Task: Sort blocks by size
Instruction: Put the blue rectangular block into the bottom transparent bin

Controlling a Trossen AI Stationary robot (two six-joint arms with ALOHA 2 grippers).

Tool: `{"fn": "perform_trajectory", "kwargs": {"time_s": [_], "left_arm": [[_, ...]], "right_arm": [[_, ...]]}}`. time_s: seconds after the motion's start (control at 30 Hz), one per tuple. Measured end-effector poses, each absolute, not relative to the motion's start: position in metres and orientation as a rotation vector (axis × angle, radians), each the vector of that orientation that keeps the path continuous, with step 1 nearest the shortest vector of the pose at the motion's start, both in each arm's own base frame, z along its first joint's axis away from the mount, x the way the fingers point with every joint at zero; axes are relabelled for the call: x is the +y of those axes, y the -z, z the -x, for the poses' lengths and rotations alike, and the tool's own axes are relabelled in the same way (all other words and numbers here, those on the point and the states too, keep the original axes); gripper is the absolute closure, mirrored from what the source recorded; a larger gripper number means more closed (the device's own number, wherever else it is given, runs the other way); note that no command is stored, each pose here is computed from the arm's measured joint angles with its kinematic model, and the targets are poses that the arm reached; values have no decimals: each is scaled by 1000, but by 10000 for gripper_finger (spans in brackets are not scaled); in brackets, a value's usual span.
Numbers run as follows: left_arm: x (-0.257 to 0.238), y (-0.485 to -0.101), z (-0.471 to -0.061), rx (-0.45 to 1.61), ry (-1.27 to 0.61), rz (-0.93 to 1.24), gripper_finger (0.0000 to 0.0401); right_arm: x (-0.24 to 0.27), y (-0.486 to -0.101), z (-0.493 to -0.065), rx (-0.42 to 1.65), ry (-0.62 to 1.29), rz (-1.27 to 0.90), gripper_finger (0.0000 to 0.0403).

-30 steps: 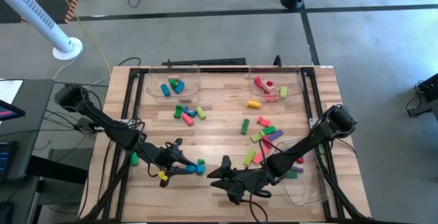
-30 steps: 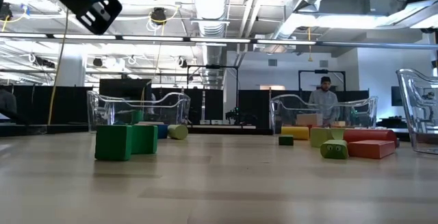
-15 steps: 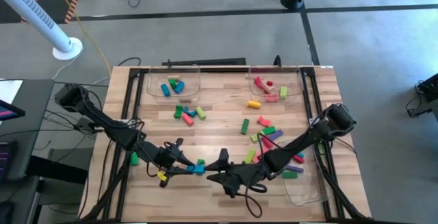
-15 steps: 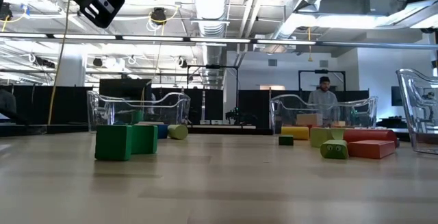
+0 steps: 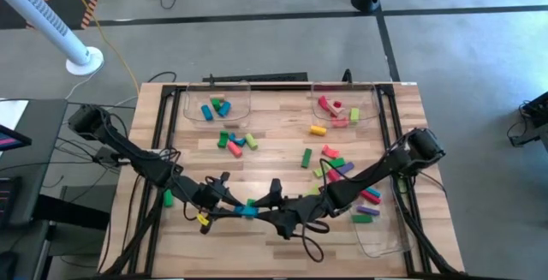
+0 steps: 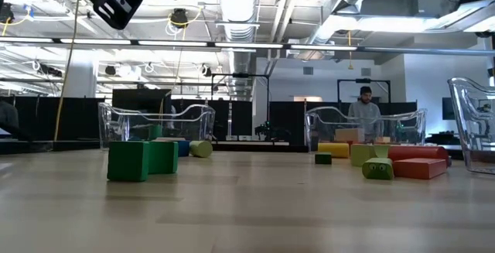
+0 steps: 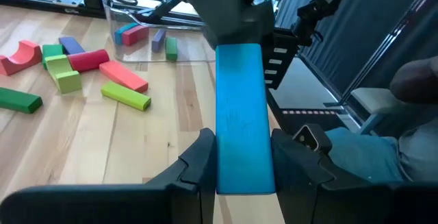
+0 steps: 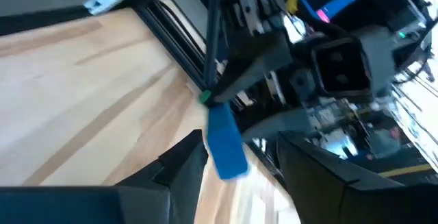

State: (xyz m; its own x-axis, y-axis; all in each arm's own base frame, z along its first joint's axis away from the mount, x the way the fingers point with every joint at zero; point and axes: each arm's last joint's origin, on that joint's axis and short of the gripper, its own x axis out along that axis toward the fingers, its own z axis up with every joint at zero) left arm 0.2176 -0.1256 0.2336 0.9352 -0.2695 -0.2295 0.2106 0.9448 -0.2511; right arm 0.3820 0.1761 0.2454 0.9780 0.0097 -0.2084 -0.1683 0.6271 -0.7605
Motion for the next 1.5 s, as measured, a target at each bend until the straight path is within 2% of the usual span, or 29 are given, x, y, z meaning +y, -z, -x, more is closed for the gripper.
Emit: {"fn": "perform_trajectory", "kwargs": {"time_s": [0.73,1.13,1.5], "left_arm": [[-121,-238,-222,230,283,238,296],[-119,-238,-223,236,294,243,296],[-119,-237,-223,235,280,241,296]], "right_arm": [[170,-245,-385,184,-117,901,294],[171,-245,-385,168,-162,904,288],[178,-248,-383,134,-177,901,228]]}}
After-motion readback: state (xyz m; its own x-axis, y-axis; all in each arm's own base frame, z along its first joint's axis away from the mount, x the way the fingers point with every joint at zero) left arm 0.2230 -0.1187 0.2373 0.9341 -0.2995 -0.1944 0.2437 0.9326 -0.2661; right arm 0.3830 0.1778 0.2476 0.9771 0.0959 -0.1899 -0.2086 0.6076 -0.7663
